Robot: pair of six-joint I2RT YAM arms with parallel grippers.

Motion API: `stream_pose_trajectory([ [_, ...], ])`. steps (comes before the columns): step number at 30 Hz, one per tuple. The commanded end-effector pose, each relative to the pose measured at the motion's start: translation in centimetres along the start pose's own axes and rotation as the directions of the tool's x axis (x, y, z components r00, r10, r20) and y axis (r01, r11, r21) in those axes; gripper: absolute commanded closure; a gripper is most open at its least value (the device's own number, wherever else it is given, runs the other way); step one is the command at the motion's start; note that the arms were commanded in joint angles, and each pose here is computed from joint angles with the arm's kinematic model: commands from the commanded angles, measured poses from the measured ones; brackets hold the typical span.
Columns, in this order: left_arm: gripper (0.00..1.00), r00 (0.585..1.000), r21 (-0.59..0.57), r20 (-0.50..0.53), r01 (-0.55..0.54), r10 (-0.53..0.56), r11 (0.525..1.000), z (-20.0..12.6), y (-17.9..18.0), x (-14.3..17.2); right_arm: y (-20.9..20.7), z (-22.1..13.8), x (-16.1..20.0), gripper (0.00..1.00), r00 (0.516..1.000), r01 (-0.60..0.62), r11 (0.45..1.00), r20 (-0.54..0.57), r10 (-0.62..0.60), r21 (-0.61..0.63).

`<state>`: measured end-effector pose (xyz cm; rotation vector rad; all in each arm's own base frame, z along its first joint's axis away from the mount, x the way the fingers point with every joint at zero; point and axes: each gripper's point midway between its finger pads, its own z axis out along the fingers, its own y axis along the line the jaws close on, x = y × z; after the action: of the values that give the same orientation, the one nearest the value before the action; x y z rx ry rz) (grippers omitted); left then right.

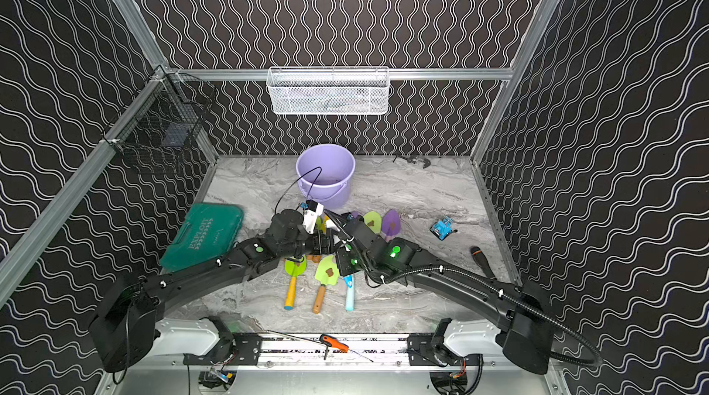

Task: Brush the soil off the hand trowel and place it into the bucket
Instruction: Pick up the brush from the center of the board.

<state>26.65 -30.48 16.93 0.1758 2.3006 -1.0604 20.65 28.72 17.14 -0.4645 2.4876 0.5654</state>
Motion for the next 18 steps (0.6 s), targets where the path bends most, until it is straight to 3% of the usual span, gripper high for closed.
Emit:
stream_pose_trajectory([
  [1,0.25,0.999,-0.018,0.011,0.034,-0.034,0.999,-0.1,0.4,-0.1,-1.4,-0.2,-0.7,1.0,0.998,-0.045,0.995,0.037,0.042,0.087],
  [8,0.4,0.999,-0.035,-0.002,0.043,-0.043,0.998,0.7,0.9,0.1,0.2,-0.4,-1.4,1.0,0.997,-0.041,0.999,0.06,0.04,0.007],
  [15,0.43,0.999,-0.023,-0.004,0.034,-0.034,0.999,1.3,0.6,-0.2,1.0,-0.2,-1.3,1.0,0.997,-0.022,0.999,0.069,0.025,-0.03],
  [18,0.49,0.999,-0.013,0.001,0.052,-0.052,0.999,1.6,0.7,0.0,1.2,0.1,-1.2,1.0,0.998,-0.015,0.999,0.066,0.017,-0.029],
])
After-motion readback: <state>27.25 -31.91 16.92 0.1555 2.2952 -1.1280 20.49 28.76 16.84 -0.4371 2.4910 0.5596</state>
